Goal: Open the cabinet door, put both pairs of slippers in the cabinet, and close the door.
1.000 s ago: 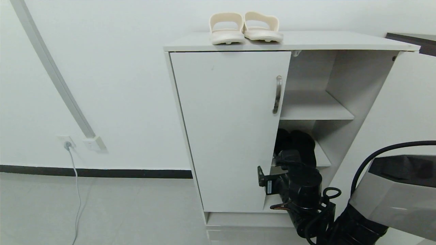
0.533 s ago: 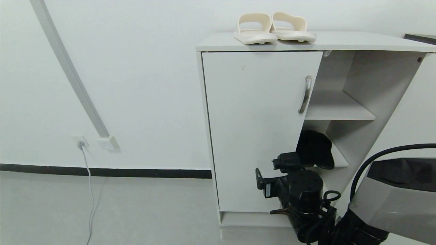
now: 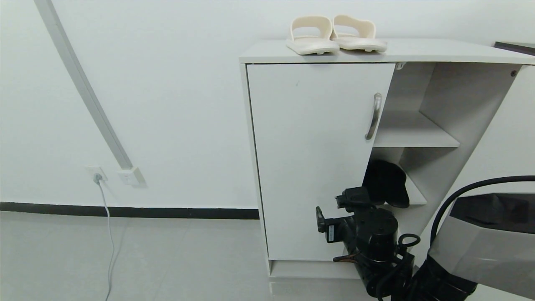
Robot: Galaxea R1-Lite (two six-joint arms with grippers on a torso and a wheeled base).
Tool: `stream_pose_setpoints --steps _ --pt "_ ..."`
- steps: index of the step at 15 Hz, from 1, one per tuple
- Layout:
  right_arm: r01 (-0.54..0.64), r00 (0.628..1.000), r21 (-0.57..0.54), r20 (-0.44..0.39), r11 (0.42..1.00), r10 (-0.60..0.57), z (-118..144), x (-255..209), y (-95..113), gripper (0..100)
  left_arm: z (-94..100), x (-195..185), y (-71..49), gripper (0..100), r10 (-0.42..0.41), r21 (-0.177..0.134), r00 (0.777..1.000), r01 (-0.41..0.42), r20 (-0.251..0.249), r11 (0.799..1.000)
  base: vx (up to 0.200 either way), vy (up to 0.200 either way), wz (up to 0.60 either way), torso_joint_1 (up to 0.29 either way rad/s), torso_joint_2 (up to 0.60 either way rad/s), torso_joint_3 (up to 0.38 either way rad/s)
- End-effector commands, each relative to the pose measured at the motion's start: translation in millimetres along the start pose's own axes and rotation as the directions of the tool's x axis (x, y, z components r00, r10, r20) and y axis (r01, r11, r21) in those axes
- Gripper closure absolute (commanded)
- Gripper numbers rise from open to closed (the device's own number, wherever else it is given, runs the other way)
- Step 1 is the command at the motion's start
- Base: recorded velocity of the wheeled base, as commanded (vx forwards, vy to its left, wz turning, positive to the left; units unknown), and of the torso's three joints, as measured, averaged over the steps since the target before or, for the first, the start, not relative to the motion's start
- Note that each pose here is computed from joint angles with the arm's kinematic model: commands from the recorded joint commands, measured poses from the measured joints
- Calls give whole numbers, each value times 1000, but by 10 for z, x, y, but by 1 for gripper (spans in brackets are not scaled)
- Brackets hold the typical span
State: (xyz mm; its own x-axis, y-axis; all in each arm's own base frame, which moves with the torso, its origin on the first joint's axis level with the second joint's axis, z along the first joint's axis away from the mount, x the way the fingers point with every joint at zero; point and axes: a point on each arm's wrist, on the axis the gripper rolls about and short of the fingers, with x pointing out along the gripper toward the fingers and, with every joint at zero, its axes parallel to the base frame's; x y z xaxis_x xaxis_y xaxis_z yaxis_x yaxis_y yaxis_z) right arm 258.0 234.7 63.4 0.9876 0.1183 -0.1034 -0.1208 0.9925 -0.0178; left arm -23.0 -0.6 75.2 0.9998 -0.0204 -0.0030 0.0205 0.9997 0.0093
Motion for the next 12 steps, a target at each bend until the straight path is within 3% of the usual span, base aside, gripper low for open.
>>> stream_pose_setpoints --steps 1,6,12 --pt "-4 1000 -2 -4 1000 4 -20 6 6 0 2 1 0 100 0 0 1000 0 0 1000 0 0 0 -2 -139 -178" --pt "-6 1000 1 2 1000 6 -19 1 8 0 -2 2 0 100 0 0 1000 0 -2 1000 0 0 0 33 -383 -334" --pt "-9 1000 1 2 1000 9 -21 -8 15 0 -2 2 0 100 0 0 1000 0 -2 1000 0 0 0 116 -452 -342"
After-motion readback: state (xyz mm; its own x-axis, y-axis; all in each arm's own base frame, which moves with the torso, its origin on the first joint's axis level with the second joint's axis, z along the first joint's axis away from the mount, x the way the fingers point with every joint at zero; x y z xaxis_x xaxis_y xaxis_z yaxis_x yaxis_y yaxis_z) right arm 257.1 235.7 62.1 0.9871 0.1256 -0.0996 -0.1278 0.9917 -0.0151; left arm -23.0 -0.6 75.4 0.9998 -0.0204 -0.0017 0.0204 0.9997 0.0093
